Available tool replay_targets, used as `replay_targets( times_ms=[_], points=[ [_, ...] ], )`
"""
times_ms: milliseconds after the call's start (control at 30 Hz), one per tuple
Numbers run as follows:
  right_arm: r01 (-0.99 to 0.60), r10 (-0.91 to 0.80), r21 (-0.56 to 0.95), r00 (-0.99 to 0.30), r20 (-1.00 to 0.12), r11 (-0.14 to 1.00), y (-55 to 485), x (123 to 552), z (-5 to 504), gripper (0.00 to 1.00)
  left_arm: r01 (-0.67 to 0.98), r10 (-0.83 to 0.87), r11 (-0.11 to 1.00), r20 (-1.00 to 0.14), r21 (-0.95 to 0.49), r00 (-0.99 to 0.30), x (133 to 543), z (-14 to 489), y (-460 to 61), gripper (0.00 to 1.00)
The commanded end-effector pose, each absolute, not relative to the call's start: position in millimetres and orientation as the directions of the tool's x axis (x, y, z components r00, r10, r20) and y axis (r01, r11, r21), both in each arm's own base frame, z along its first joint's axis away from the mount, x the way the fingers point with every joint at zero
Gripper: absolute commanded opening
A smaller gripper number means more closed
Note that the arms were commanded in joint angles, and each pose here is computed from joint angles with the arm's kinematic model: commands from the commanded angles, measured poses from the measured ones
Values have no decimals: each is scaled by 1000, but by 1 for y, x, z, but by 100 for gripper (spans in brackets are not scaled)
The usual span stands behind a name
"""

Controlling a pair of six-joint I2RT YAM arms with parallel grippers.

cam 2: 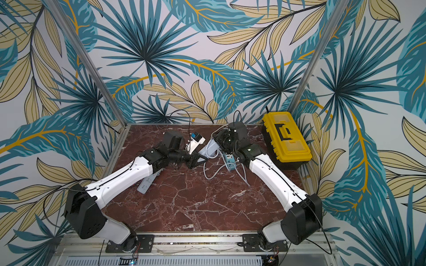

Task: Wrap the cord around the power strip
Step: Adjust the power strip.

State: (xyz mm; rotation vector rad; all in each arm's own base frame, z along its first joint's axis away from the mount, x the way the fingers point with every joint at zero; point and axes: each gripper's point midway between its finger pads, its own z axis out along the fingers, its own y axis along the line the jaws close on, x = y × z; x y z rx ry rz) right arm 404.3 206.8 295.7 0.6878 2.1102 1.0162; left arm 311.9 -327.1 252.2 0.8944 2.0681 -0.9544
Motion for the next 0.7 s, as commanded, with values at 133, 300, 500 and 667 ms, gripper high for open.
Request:
replay_targets(
  times_ms=[133,300,500,667],
  points=[
    [-42,560,732,-616,-555,680,202,393,334,77,724,210,588,-796,-360,-567,336,272,-309,0],
    [-170,316,464,-529,-787,870,169,369,311,89,689,111,588,-802,-423,-587,344,305,-299,0],
    [-347,-11,195,-512,-859,917,168,351,231,90,738,94,521,-830,-429,-549,331,338,-306,0],
    [-424,-72,152,-467,-881,893,188,374,220,90,762,83,489,-846,-426,-526,323,355,-308,0]
  ],
)
